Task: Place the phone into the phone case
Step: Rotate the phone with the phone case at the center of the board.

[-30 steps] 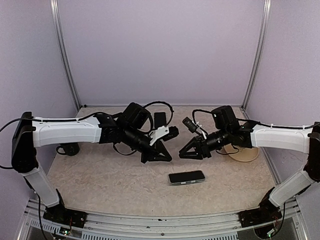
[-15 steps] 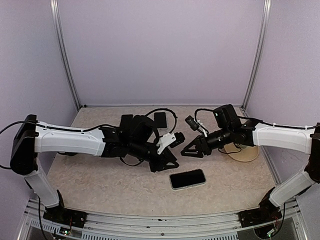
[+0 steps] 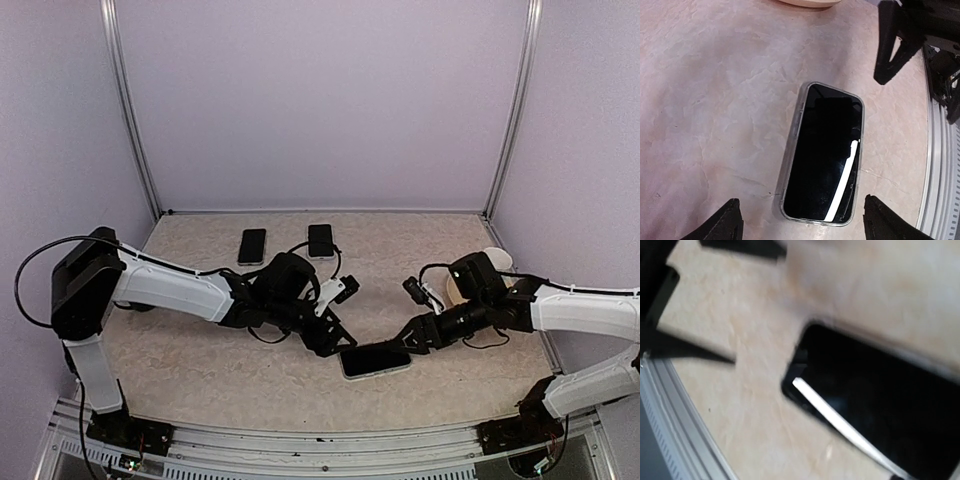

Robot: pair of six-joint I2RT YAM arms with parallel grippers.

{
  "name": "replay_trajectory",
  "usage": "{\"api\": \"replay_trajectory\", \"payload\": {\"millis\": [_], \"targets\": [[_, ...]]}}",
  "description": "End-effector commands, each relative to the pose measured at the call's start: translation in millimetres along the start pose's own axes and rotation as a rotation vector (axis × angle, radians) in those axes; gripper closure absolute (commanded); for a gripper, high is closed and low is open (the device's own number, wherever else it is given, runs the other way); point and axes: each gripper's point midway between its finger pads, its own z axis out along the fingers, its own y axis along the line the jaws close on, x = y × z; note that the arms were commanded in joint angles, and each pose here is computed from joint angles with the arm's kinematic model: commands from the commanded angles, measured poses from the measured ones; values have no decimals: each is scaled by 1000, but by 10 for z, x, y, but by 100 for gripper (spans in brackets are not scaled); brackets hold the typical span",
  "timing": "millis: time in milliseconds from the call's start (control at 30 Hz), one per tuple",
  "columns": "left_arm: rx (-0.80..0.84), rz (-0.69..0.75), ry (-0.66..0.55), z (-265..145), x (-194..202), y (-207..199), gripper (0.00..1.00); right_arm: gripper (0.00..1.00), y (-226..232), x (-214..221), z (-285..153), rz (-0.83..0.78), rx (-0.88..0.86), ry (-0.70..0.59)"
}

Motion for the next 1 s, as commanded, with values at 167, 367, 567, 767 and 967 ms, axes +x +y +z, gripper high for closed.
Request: {"api": "replay_trajectory", "payload": {"millis": [167, 367, 567, 767, 967], "targets": [[-3, -39, -46, 221, -163, 145, 13, 20, -77, 429, -11, 224, -13, 17], [-6, -66, -20, 309, -39, 244, 13, 17, -165, 574, 69, 295, 0, 30], [26, -72, 8, 354, 95, 213, 12, 15, -148, 529, 204, 306, -19, 28], [73, -71, 35, 348, 224, 126, 10, 15, -221, 512, 333, 328, -3, 42], [107, -82, 72, 350, 402, 51, 9, 14, -283, 371, 446, 317, 26, 30]]}}
